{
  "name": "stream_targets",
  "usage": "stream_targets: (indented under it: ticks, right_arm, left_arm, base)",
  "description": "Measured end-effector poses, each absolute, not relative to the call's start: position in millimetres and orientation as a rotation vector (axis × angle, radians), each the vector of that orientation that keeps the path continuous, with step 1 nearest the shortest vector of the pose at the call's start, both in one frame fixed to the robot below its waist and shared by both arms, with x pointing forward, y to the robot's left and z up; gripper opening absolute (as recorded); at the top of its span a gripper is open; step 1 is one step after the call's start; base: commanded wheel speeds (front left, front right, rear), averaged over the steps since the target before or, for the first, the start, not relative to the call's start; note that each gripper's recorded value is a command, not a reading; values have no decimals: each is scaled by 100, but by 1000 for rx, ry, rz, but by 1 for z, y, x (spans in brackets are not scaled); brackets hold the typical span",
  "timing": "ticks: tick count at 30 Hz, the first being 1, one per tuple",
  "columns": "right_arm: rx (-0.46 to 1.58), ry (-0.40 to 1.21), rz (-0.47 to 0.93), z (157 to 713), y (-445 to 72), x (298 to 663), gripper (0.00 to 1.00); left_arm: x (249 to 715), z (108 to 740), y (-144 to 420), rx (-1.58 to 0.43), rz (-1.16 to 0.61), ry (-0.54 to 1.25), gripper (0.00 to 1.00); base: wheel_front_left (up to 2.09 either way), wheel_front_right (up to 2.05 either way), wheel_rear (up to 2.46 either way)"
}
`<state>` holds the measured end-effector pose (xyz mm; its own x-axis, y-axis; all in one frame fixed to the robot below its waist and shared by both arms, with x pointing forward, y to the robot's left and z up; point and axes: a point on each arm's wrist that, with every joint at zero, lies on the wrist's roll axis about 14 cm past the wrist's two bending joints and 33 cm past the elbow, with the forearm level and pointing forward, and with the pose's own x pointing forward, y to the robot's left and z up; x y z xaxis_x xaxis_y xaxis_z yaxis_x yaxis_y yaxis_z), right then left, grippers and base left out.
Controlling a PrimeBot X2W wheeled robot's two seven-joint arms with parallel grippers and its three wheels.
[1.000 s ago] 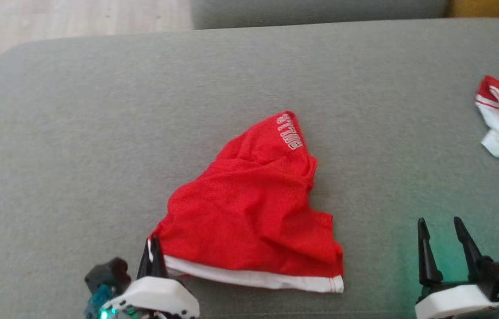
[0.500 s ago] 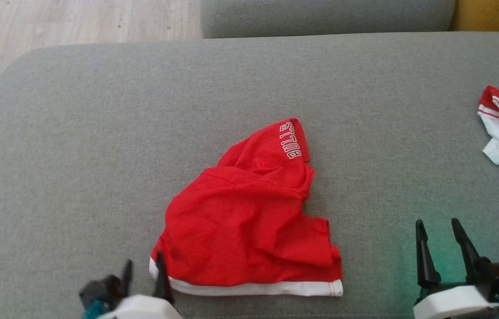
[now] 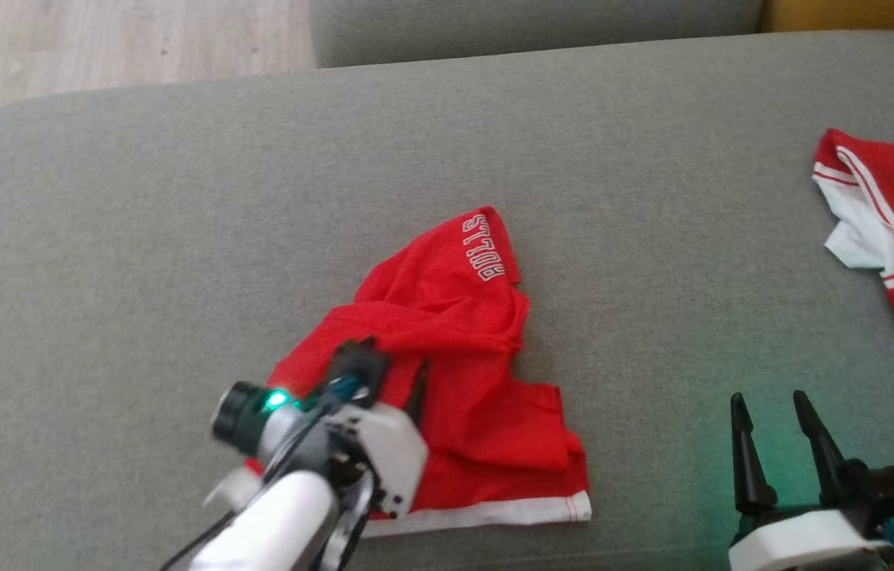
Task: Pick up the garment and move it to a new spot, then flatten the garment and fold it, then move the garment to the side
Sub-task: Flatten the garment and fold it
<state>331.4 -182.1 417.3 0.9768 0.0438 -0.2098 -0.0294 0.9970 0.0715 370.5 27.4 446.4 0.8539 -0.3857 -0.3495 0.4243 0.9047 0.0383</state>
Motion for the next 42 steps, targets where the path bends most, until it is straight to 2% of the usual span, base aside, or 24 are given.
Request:
stream_targets:
  ticks: [6, 12, 13, 14, 18, 25, 29, 30, 31, 32, 37, 42]
  right_arm:
    - [81, 228, -13, 413, -195, 323, 100]
    - [81, 231, -54, 413, -206, 318, 100]
    - [79, 227, -64, 414, -209, 319, 100]
    - [78, 225, -73, 415, -212, 319, 100]
    - [76, 228, -102, 414, -220, 315, 100]
    - [76, 221, -145, 418, -231, 310, 100]
    - [76, 241, -178, 413, -239, 302, 100]
    - [77, 251, -183, 410, -240, 300, 100]
    - [77, 257, -187, 409, -241, 298, 100]
    - [77, 260, -190, 408, -241, 296, 100]
    - [84, 256, -211, 409, -246, 294, 100]
    - [78, 214, -206, 420, -248, 302, 100]
  left_arm:
    - [354, 401, -26, 258, -646, 518, 100]
    - [360, 382, -36, 288, -672, 567, 100]
    - [365, 383, -40, 277, -677, 558, 30]
    - [370, 385, -44, 263, -680, 547, 0]
    - [399, 399, -54, 214, -661, 454, 0]
    - [465, 457, -75, 156, -612, 179, 0]
    - [488, 472, -83, 110, -581, 126, 0]
    - [491, 472, -84, 102, -578, 130, 8]
    - [492, 469, -85, 100, -576, 141, 37]
    - [492, 463, -86, 107, -577, 158, 100]
    - [489, 447, -84, 93, -571, 212, 100]
    - [496, 485, -82, -42, -518, 137, 100]
  base:
    - [0, 0, 0]
    - [0, 0, 0]
    - [0, 0, 0]
    - [0, 0, 0]
    - [0, 0, 0]
    - [0, 0, 0]
    - [0, 0, 0]
    - [0, 0, 0]
    - [0, 0, 0]
    - [0, 0, 0]
    - [0, 0, 0]
    - [0, 0, 0]
